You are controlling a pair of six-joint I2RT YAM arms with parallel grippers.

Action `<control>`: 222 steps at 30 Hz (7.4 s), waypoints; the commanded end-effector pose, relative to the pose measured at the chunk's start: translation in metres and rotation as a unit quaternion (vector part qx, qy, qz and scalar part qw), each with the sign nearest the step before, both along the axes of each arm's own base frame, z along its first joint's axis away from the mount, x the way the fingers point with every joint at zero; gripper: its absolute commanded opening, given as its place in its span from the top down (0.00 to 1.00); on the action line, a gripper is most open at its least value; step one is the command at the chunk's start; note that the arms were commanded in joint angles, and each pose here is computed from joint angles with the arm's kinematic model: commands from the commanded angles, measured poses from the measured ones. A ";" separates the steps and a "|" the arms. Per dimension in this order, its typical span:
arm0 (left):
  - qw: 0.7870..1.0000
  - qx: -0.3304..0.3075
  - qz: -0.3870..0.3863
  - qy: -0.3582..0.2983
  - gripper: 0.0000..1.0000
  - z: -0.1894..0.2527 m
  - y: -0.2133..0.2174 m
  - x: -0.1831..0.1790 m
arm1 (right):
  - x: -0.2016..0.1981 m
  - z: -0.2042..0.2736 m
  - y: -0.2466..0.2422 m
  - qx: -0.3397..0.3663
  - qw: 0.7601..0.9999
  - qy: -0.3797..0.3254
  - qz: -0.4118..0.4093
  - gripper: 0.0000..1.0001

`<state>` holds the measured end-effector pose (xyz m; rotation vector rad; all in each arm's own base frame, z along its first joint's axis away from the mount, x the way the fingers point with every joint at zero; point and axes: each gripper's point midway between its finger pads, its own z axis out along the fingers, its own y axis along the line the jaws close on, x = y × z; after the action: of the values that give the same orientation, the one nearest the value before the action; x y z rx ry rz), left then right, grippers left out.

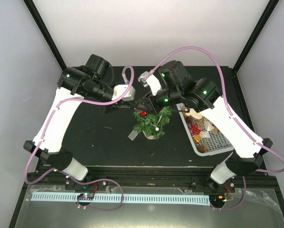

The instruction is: Decorate the small christmas tree

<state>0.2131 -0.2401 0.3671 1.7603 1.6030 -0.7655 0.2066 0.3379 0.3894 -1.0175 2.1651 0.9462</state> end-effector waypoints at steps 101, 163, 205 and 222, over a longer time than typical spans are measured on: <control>0.870 -0.309 -0.022 0.385 0.44 0.095 0.039 0.020 | 0.041 0.107 0.005 0.219 0.968 -0.015 -0.122 0.99; 0.910 -0.249 -0.021 0.331 0.99 0.093 0.039 0.008 | 0.058 0.067 0.017 0.218 0.968 0.030 -0.120 0.99; 0.942 -0.218 0.011 0.257 0.98 0.121 0.032 0.084 | 0.069 0.066 -0.081 0.151 0.947 -0.046 -0.280 0.33; 0.963 -0.254 -0.078 -0.042 0.98 0.231 0.047 -0.012 | 0.084 0.039 -0.077 0.098 0.951 -0.046 -0.291 0.33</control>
<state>0.2236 -0.2014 0.6129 1.3182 1.1143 -1.2704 0.2826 0.2581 0.4338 -0.2718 2.0524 0.8201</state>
